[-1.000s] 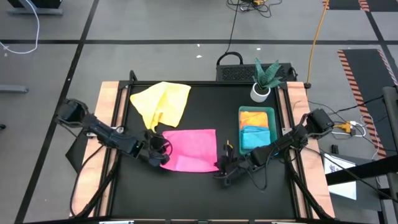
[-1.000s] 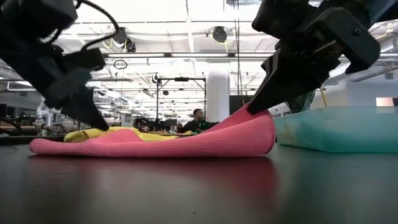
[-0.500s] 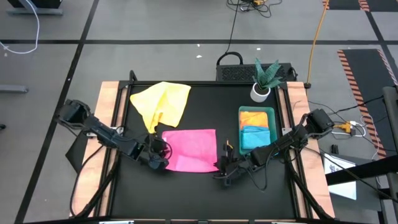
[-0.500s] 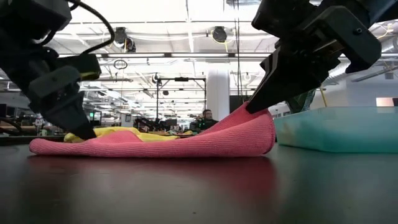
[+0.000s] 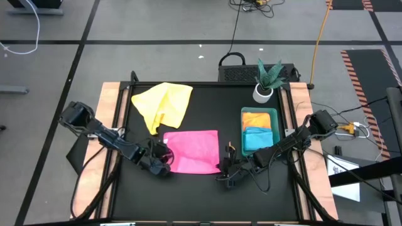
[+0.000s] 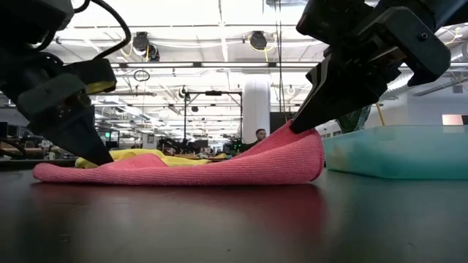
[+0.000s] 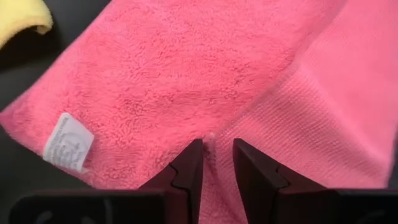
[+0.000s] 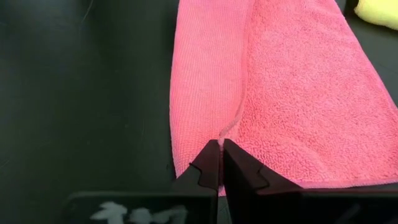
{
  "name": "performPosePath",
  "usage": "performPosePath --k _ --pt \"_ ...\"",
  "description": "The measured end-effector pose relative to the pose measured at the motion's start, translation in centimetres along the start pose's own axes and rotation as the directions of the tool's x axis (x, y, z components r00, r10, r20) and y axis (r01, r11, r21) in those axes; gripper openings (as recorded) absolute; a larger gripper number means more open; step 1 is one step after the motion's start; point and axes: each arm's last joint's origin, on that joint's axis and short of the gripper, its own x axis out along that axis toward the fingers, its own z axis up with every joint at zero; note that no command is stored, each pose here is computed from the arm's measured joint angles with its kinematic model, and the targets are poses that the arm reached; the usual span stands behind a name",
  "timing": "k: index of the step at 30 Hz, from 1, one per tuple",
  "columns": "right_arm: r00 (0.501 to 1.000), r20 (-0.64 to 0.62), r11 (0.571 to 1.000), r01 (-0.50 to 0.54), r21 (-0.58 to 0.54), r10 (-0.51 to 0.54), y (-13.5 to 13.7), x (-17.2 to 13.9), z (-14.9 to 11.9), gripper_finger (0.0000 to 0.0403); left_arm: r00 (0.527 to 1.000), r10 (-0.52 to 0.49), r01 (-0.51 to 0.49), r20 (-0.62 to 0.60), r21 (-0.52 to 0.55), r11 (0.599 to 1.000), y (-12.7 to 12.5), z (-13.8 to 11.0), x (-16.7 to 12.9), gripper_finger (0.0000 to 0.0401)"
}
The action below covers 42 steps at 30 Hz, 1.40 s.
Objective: Fold microfiber towels
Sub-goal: Fold the pink microfiber cloth
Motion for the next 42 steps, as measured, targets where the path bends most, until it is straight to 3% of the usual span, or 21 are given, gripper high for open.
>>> performPosePath --k 4,8,11,18,24,27,30,34,37,42 --pt "1.0 0.0 1.0 -0.001 -0.001 0.001 0.0 0.0 0.0 0.0004 0.999 0.031 -0.031 0.013 0.048 0.998 -0.1 -0.5 0.4 0.007" --pt "1.0 0.001 1.0 -0.009 -0.011 0.009 0.4 -0.2 -0.1 0.0004 0.998 0.051 -0.054 0.038 0.073 0.996 -0.2 -0.8 0.4 0.0013" --pt "1.0 0.002 0.999 -0.026 -0.026 0.026 1.1 -0.5 -0.3 0.0004 0.996 0.038 -0.045 0.08 0.084 0.995 -0.6 -0.9 -0.4 0.0009" --pt "0.996 0.01 0.996 -0.092 0.0 0.092 3.4 -1.6 -1.1 0.0004 0.981 -0.139 0.108 0.136 0.216 0.971 -3.5 -1.0 -3.9 0.0006" --pt "0.932 0.086 0.935 -0.354 0.008 0.352 6.7 -3.4 -0.9 0.0004 0.924 -0.365 0.3 0.117 0.37 0.879 -6.8 -2.6 -7.4 0.0005" --pt "0.909 0.158 0.922 -0.386 -0.029 0.386 7.7 -4.1 -0.6 0.0004 0.894 -0.401 0.3 0.203 0.395 0.869 -7.6 -3.4 -9.0 0.0004" --pt "0.937 0.18 0.951 -0.309 0.02 0.3 7.4 -4.0 -0.6 0.0002 0.884 -0.325 0.198 0.336 0.361 0.911 -7.4 -3.9 -9.8 0.0004" --pt "0.984 0.14 0.983 -0.128 0.133 0.109 5.8 -3.1 -1.0 0.0002 0.878 -0.196 0.074 0.437 0.282 0.957 -6.2 -4.0 -9.0 0.0006" --pt "0.993 0.113 0.975 0.009 0.221 -0.035 4.2 -2.3 -1.0 0.0002 0.893 -0.118 0.019 0.434 0.226 0.974 -5.0 -3.7 -7.7 0.0004" --pt "0.989 -0.006 0.94 0.141 0.312 -0.146 1.5 -1.2 -1.4 0.0001 0.901 0.006 -0.075 0.434 0.141 0.987 -2.9 -3.0 -5.5 0.0011"
